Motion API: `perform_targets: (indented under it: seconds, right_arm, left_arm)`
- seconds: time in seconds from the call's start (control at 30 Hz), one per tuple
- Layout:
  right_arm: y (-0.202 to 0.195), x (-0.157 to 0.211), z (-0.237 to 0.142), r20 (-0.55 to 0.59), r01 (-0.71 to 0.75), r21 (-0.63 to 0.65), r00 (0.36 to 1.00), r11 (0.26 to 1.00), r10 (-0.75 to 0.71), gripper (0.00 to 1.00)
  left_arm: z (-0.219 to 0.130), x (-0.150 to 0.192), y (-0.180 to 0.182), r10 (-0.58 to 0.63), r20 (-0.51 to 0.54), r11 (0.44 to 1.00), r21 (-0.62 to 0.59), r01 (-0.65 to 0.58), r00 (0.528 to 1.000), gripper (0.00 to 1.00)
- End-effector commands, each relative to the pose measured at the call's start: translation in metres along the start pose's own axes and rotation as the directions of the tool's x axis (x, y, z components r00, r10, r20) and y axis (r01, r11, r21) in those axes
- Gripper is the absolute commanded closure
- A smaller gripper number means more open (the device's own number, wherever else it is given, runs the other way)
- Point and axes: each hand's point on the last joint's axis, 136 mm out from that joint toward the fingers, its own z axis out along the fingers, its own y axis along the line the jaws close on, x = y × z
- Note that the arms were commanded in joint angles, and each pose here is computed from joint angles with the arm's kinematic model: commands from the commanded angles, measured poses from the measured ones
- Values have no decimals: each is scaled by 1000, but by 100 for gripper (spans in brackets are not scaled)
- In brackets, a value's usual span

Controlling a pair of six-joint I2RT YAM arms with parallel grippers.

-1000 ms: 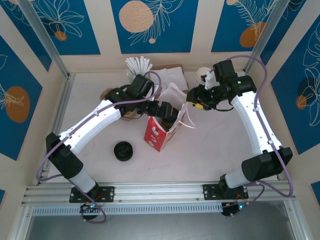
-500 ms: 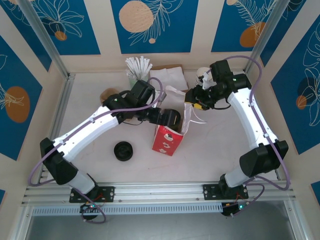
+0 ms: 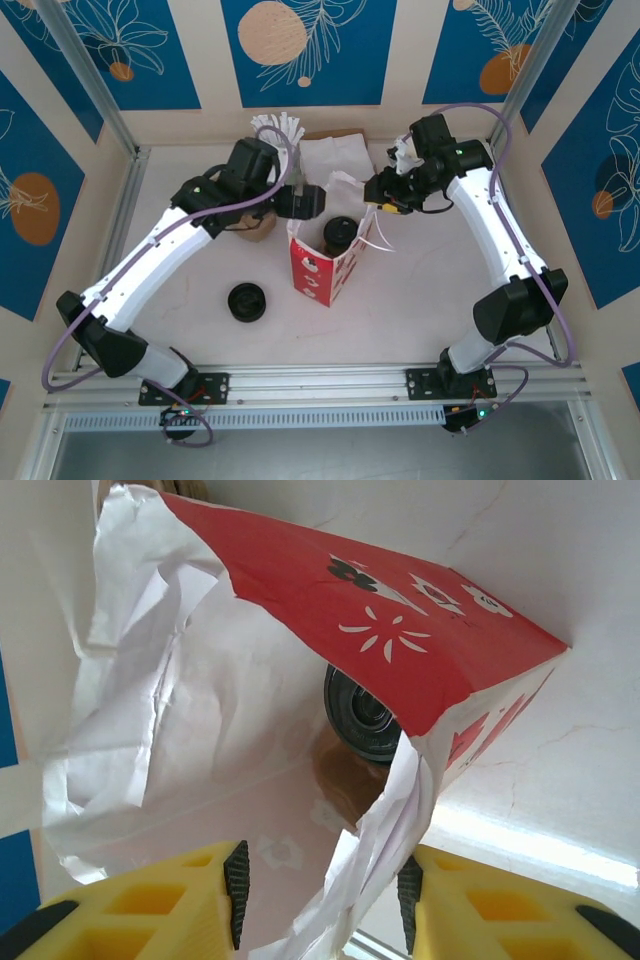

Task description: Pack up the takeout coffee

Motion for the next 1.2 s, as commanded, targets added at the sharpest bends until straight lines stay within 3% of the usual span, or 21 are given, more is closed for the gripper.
perform_targets:
  seconds: [0.0, 0.5, 0.8, 0.97, 1.17]
  right_arm:
    - [5, 3, 1, -14, 56, 7, 998, 998, -56, 54]
    - [2, 7, 16, -52, 78, 32, 996, 996, -76, 54]
    - [19, -4, 28, -60, 201, -2, 978, 980, -201, 84]
    - [43, -2, 36, -67, 324, -96, 941, 941, -331, 87]
    - [61, 10, 43, -85, 347, -154, 928, 925, -362, 87]
  left_arm:
    - [-22, -44, 17, 8, 176, 996, -86, 8, 984, 1]
    - [-45, -77, 67, 20, 275, 963, -263, 55, 961, 1]
    - [-47, -78, 94, 18, 259, 939, -336, 73, 966, 1]
    - [-52, -75, 108, -43, 272, 911, -384, 149, 961, 1]
    - [-50, -73, 112, -65, 275, 909, -380, 171, 959, 1]
